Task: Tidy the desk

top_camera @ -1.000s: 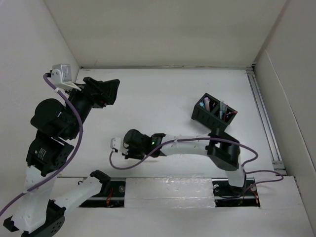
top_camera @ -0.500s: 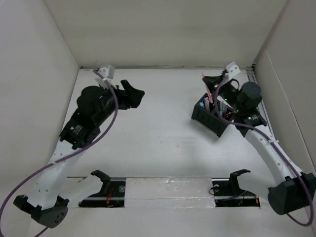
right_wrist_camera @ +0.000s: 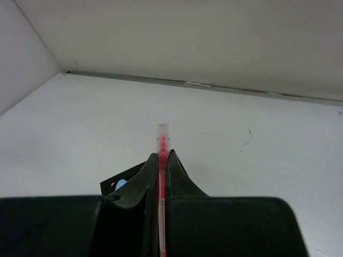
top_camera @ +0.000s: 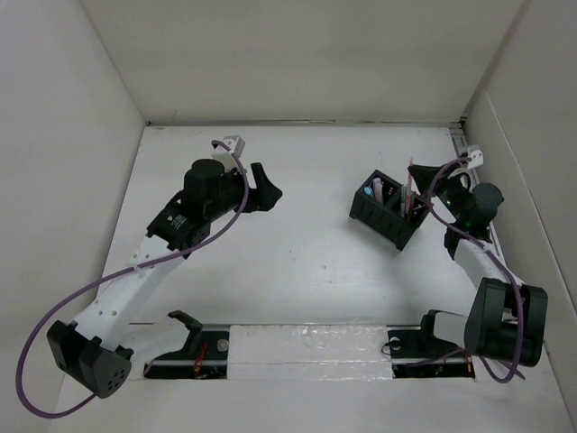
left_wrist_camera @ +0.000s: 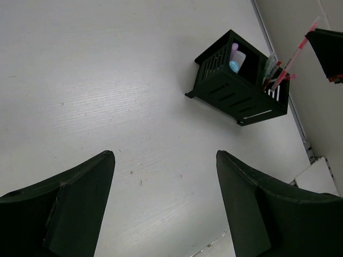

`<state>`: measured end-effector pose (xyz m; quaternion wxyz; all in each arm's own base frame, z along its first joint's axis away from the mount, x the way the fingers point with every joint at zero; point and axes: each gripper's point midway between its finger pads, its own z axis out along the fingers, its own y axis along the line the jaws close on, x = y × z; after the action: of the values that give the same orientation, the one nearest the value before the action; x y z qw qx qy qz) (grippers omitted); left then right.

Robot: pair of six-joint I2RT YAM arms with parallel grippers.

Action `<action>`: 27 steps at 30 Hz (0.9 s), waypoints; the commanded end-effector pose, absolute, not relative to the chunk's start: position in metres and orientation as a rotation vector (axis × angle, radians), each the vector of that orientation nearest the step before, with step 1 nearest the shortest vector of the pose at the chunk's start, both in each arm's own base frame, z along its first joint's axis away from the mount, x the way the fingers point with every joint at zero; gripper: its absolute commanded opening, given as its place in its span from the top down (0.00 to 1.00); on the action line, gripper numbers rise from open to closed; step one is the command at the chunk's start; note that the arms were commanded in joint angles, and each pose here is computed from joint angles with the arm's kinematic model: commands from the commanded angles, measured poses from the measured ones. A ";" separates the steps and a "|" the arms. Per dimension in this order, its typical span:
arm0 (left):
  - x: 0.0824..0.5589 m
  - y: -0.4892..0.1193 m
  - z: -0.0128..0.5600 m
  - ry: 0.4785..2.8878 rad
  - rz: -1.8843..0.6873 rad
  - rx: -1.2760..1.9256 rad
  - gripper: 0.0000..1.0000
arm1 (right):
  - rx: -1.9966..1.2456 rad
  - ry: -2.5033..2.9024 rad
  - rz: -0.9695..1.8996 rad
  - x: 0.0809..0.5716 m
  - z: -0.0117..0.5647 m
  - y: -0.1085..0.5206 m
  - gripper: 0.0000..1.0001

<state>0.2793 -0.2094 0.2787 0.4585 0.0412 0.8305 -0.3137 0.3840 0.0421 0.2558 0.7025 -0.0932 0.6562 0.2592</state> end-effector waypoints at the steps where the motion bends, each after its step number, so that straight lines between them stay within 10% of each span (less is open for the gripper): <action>1: 0.284 -0.215 0.300 1.974 -0.790 0.144 0.27 | -0.281 1.320 0.525 0.368 0.285 0.039 1.00; 5: 0.284 -0.211 0.296 1.978 -0.766 0.138 0.26 | -0.270 1.376 0.485 0.363 0.271 0.033 0.86; 9: 0.287 -0.212 0.305 1.958 -0.760 0.152 0.25 | -0.271 1.393 0.452 0.359 0.282 0.029 0.38; 15: 0.292 -0.218 0.341 1.893 -0.788 0.185 0.21 | -0.365 1.349 0.438 0.353 0.335 0.047 0.26; 19: 0.289 -0.220 0.362 1.856 -0.817 0.184 0.18 | -0.533 1.265 0.459 0.342 0.388 0.094 0.38; 24: 0.285 -0.218 0.377 1.828 -0.842 0.162 0.16 | -0.794 1.186 0.555 0.306 0.409 0.178 0.92; 27: 0.283 -0.214 0.393 1.782 -0.849 0.136 0.15 | -0.929 1.141 0.639 0.280 0.410 0.229 1.00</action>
<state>0.2914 -0.2176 0.3496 0.5115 0.0623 0.7890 -0.3346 0.3000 0.1975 0.4117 0.7179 -0.3599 0.5237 0.2842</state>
